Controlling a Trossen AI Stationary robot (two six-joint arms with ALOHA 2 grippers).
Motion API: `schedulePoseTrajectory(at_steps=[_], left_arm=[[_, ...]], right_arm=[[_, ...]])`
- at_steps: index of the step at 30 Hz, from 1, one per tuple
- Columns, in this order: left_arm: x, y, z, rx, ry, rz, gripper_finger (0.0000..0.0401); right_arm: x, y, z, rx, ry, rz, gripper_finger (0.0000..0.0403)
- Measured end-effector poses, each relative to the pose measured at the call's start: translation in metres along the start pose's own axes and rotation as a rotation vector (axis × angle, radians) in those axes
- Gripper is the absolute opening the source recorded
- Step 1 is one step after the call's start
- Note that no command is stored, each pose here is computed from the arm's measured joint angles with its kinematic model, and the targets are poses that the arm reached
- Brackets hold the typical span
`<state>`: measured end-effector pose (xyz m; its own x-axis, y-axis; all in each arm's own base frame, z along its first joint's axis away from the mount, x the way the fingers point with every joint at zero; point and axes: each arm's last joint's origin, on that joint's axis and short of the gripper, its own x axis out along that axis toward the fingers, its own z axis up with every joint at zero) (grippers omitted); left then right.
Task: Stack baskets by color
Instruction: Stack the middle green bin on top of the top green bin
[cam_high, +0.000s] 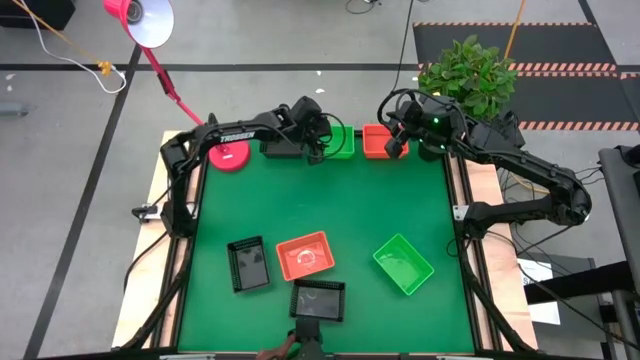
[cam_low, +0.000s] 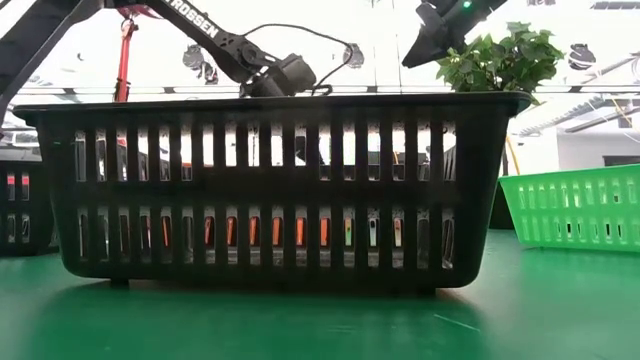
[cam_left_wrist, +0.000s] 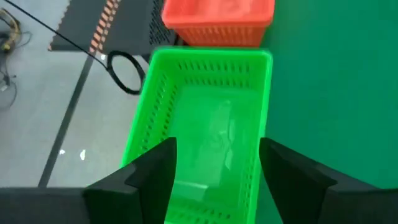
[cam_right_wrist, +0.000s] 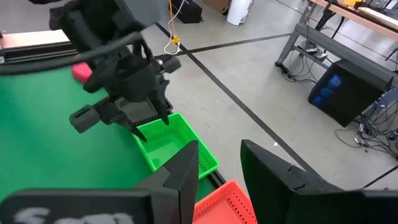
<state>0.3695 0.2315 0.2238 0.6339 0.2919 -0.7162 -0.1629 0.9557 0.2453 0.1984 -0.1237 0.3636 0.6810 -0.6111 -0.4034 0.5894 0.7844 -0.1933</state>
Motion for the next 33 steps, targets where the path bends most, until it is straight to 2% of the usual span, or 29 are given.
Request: schedulePoseTrajectory(at_steps=[6,11,14,18,23,27,33], left_arm=[[-0.024,-0.008,-0.001,-0.092,0.085,-0.071,0.0218],[-0.02,-0.029,-0.003,-0.082,0.148,-0.174,0.0155],[-0.008,-0.04,-0.003,-0.024,0.138,-0.165,0.0109],[0.01,-0.047,-0.01,-0.021,0.125,-0.138,0.0057],[0.025,-0.048,-0.018,-0.02,0.146,-0.094,0.0012],[0.029,-0.043,-0.018,-0.025,0.127,-0.066,0.0006],[0.035,-0.038,-0.019,-0.033,0.099,-0.046,0.003]], right_arm=[[0.0,0.0,-0.001,0.024,0.01,0.003,0.0116],[0.0,0.001,-0.002,0.056,0.023,0.008,0.0116],[0.0,0.001,-0.003,0.064,0.024,0.017,0.0116],[0.0,0.001,-0.003,0.06,0.022,0.029,0.0116],[0.001,0.001,-0.003,0.06,0.022,0.03,0.0116],[0.001,0.001,-0.003,0.057,0.022,0.03,0.0116],[0.001,0.001,-0.003,0.032,0.022,0.03,0.0116]])
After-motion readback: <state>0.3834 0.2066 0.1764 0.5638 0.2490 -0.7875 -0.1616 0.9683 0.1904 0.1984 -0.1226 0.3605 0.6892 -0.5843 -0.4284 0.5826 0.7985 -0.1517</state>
